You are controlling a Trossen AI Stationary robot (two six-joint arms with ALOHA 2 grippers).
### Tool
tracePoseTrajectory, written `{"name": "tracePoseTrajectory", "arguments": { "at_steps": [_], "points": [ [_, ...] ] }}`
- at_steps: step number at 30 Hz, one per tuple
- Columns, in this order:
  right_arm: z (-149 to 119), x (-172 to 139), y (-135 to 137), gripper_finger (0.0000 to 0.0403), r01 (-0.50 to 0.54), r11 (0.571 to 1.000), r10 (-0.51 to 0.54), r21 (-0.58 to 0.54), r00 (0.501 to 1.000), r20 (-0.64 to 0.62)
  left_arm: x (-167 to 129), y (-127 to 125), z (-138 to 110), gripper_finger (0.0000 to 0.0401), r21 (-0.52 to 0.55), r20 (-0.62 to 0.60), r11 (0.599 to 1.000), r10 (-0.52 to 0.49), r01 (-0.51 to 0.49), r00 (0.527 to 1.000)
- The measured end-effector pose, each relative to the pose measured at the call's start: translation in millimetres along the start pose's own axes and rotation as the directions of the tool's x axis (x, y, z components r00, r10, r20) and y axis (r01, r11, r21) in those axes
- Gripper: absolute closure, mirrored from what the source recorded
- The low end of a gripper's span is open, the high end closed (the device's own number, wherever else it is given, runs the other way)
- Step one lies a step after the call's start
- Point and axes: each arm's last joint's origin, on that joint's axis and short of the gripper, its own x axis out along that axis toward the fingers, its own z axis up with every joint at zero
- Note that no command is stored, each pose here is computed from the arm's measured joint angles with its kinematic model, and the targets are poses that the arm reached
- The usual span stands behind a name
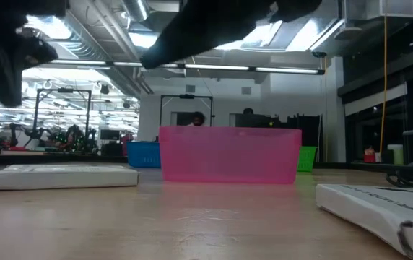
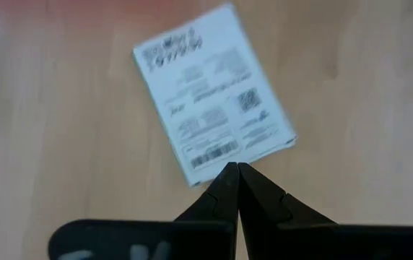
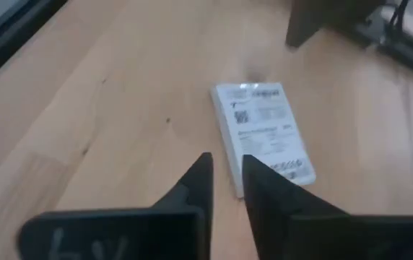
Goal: Pick and place items into bin
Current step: Put the left card reader box into the green bin
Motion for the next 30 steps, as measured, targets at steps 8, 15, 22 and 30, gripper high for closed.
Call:
{"name": "tracePoseTrajectory", "arguments": {
  "at_steps": [8,15,22,30],
  "points": [
    [2,-2,5,0.0247,0.005,1.000,-0.005,-0.029,1.000,0.008,27,-7,-7,0.0398,0.092,-0.104,0.993,0.077,-0.067,0.992],
    [-2,-3,5,0.0202,0.114,0.990,-0.118,-0.077,0.992,-0.043,31,-2,-4,0.0398,0.105,-0.111,0.991,0.100,-0.089,0.989],
    [-2,-3,5,0.0207,0.122,0.990,-0.125,-0.074,0.991,-0.041,34,3,1,0.0398,0.091,-0.113,0.990,0.113,-0.103,0.987],
    [-3,-3,5,0.0209,0.121,0.991,-0.123,-0.051,0.991,-0.051,34,4,1,0.0398,0.077,-0.126,0.993,0.102,-0.093,0.987]
  ]
}}
